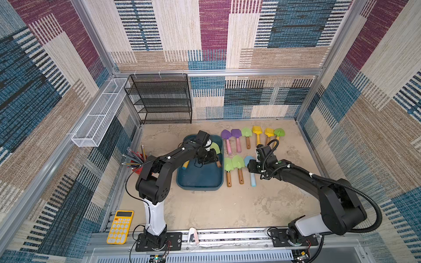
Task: Take the shovel out of the storage box
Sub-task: Place the shovel at the center of the board, then pick up the shovel from the storage box.
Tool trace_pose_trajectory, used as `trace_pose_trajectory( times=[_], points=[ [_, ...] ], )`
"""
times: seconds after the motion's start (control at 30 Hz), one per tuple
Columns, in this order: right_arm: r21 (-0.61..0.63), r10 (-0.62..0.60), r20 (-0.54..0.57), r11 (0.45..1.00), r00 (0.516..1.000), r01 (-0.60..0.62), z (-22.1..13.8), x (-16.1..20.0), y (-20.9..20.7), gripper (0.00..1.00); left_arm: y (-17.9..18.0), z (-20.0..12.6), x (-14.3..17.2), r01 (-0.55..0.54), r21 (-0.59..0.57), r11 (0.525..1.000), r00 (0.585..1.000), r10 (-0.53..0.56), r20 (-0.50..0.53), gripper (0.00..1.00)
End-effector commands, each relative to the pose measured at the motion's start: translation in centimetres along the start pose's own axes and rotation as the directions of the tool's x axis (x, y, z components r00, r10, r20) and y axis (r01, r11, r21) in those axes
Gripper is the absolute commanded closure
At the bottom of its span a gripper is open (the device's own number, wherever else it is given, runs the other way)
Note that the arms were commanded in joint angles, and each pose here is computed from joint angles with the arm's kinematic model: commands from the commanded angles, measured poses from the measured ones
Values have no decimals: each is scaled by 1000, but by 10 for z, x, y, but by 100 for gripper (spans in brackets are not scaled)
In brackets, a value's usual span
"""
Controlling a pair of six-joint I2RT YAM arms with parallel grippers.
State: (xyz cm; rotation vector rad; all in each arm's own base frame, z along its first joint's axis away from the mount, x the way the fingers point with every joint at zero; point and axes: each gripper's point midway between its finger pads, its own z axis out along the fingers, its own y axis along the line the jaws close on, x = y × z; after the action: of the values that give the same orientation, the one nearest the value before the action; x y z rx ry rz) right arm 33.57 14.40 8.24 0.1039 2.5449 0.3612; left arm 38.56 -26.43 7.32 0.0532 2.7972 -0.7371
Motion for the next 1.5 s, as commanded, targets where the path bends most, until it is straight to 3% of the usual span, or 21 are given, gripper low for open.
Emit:
trace_pose_trajectory(
  times=[0.0,0.37,0.53,0.67,0.97,1.47],
  points=[
    [10,5,27,1000,1000,-5,-8,-8,0,48,7,4,0,-14,-54,998,1000,13,-12,53],
    [-12,12,24,1000,1000,-12,-9,-2,1,47,8,20,4,-97,-162,982,995,90,-51,52],
    [-23,11,27,1000,1000,-11,-10,-2,3,47,18,21,10,-166,-279,946,985,147,-88,53],
    [-35,12,21,999,1000,-12,-7,-1,5,47,26,10,10,-229,-403,886,973,215,-79,53],
    [-68,22,9,997,1000,-21,-3,2,10,48,28,10,7,-280,-469,838,959,267,-94,56],
    [-73,25,12,997,1000,-24,-5,4,9,48,31,22,4,-302,-498,813,952,284,-114,77]
  ],
)
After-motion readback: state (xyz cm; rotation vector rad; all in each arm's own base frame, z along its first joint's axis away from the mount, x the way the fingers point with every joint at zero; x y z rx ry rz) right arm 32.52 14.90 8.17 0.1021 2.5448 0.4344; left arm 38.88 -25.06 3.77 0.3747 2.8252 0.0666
